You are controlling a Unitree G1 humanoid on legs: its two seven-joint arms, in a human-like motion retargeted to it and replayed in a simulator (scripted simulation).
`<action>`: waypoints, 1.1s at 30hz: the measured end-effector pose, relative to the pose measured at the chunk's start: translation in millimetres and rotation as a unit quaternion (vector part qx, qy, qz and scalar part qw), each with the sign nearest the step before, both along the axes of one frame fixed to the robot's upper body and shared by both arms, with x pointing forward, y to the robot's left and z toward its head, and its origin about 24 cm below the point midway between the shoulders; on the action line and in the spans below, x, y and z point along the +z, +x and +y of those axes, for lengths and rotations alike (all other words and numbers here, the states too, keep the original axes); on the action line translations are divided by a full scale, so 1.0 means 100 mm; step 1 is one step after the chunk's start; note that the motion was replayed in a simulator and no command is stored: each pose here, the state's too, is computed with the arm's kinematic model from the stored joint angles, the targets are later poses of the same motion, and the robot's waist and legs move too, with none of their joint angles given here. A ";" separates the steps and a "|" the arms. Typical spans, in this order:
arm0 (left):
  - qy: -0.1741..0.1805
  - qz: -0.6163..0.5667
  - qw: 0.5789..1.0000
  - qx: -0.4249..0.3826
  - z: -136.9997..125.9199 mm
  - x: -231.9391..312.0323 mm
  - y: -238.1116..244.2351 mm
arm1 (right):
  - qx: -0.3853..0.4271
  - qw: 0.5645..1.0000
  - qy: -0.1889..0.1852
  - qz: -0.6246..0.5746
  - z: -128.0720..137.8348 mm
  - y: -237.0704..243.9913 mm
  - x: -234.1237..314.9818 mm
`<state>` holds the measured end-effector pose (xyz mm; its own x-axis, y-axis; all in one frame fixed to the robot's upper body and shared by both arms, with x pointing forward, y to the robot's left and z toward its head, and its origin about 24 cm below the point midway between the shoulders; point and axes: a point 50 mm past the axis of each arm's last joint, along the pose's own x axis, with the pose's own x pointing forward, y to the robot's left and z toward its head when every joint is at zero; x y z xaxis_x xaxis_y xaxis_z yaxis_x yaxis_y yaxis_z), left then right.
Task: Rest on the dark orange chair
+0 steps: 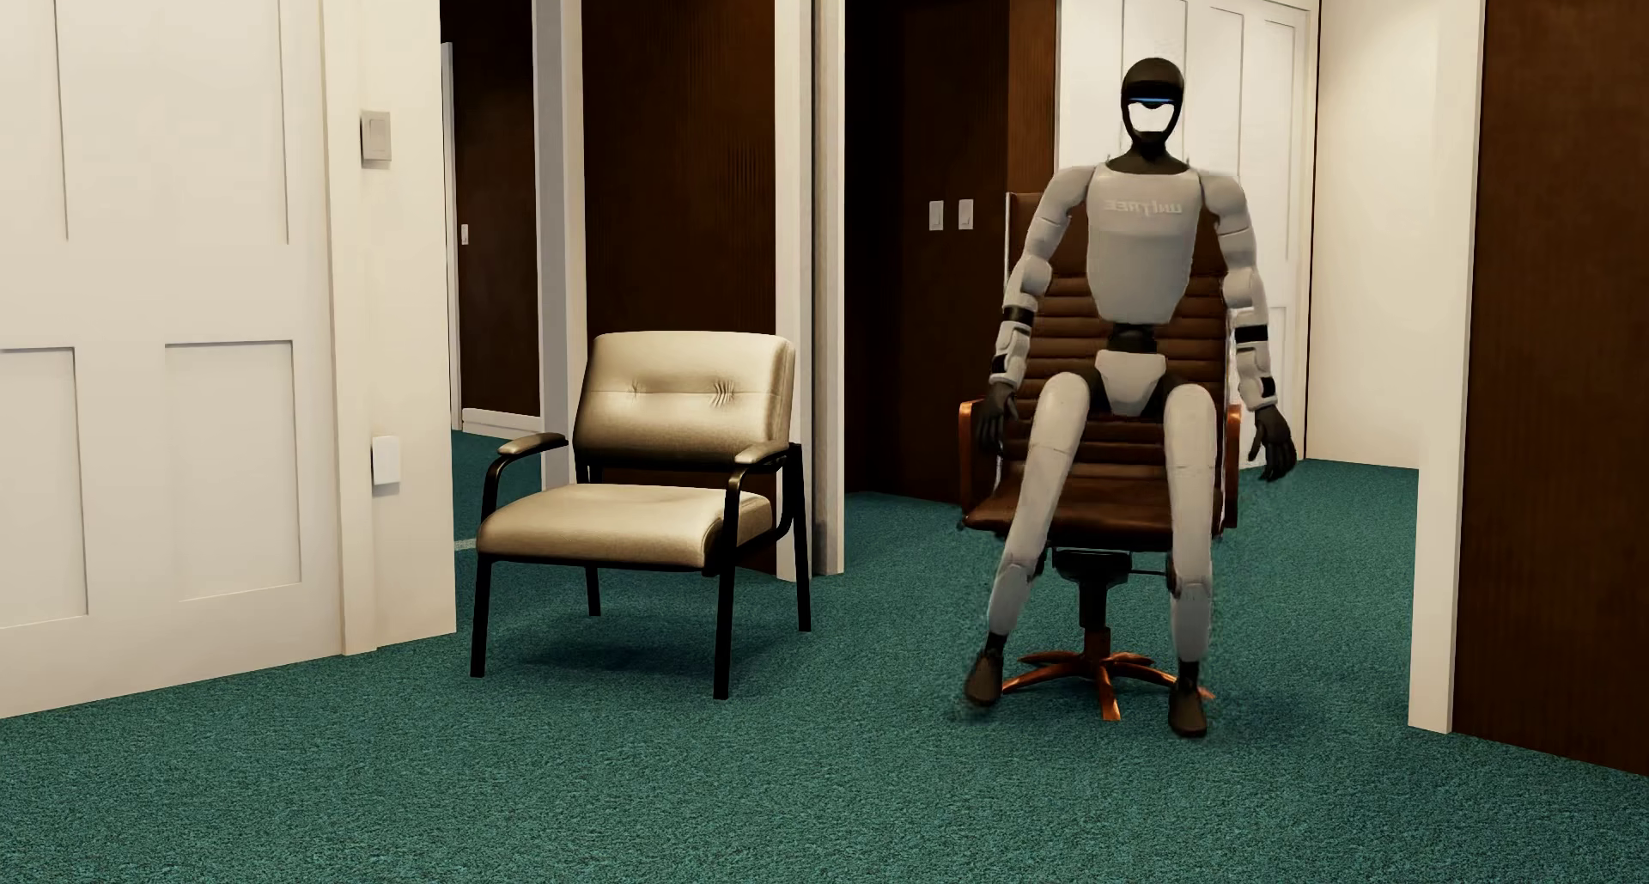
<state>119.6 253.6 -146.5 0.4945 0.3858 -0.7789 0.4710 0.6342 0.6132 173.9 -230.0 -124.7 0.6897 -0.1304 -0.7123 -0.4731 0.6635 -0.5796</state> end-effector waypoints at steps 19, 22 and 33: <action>-0.038 -0.045 0.998 0.013 -0.28 -0.02 0.06 | -0.074 0.992 0.008 0.105 -0.35 -0.61 -0.18; -0.022 0.048 0.995 0.086 -0.09 -0.15 -0.61 | -0.041 0.998 -0.011 0.050 -0.38 -0.16 0.00; 0.001 0.128 0.983 0.134 0.02 -0.18 -1.16 | -0.032 0.995 -0.016 0.090 -0.34 -0.53 -0.12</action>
